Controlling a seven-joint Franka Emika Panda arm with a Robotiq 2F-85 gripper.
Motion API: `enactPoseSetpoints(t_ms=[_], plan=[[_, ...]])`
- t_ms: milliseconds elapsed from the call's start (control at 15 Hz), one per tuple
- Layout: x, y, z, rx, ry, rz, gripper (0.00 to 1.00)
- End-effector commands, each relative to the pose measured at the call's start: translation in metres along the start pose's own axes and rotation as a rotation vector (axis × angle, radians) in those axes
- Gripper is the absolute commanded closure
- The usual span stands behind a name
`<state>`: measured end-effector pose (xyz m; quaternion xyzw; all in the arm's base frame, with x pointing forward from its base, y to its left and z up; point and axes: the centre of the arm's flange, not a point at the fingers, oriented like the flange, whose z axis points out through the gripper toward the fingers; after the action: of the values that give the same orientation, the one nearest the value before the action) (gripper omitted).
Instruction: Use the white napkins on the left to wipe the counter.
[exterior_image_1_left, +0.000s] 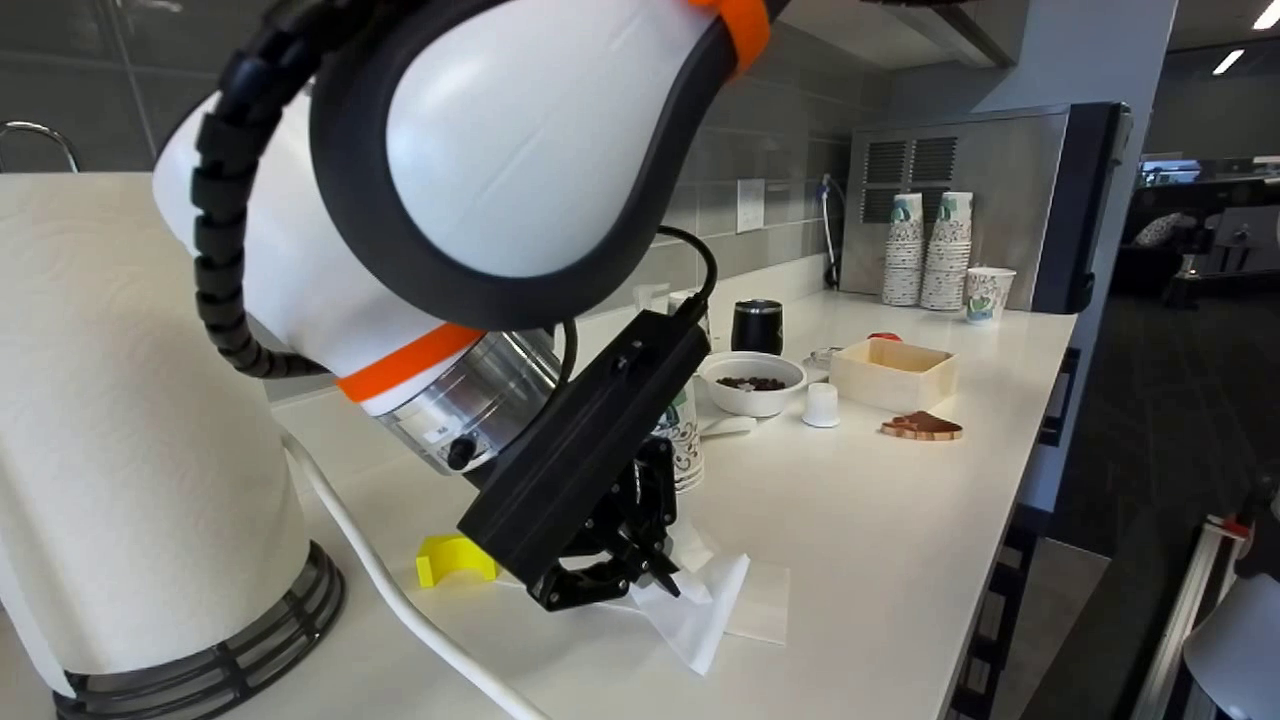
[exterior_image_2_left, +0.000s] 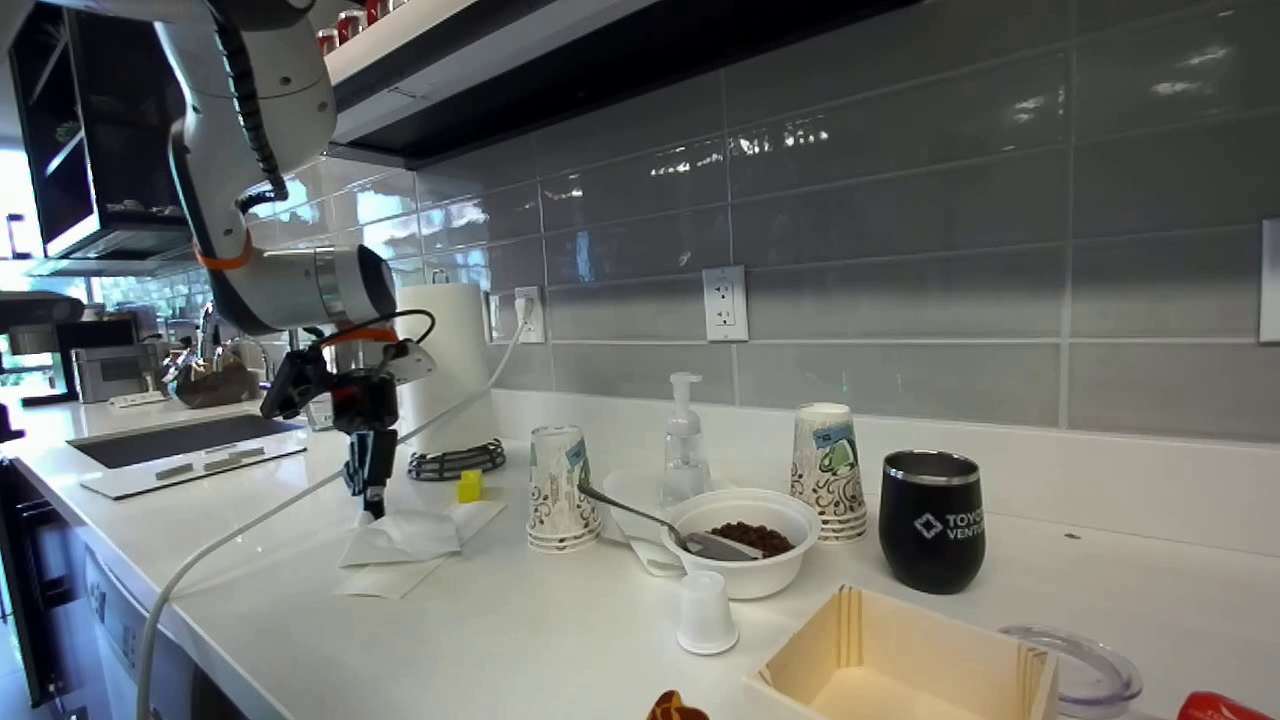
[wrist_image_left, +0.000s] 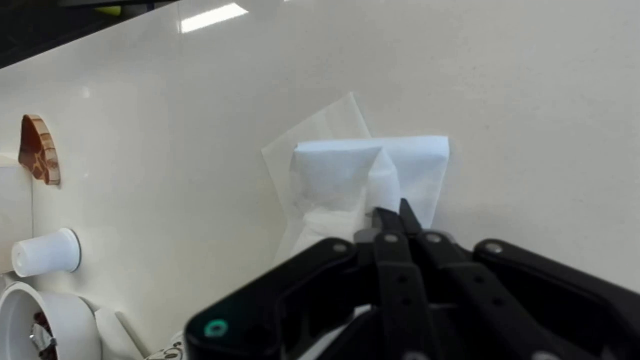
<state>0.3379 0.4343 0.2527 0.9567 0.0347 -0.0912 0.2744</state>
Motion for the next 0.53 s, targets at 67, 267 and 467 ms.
enactPoseSetpoints(t_ms=[67,267,467], plan=[[-0.001,0.0,0.005,0.006,-0.076,-0.01,1.0],[-0.004,-0.001,0.014,0.031,-0.12,-0.008,1.0],[-0.007,-0.004,0.022,0.056,-0.158,-0.003,1.0]])
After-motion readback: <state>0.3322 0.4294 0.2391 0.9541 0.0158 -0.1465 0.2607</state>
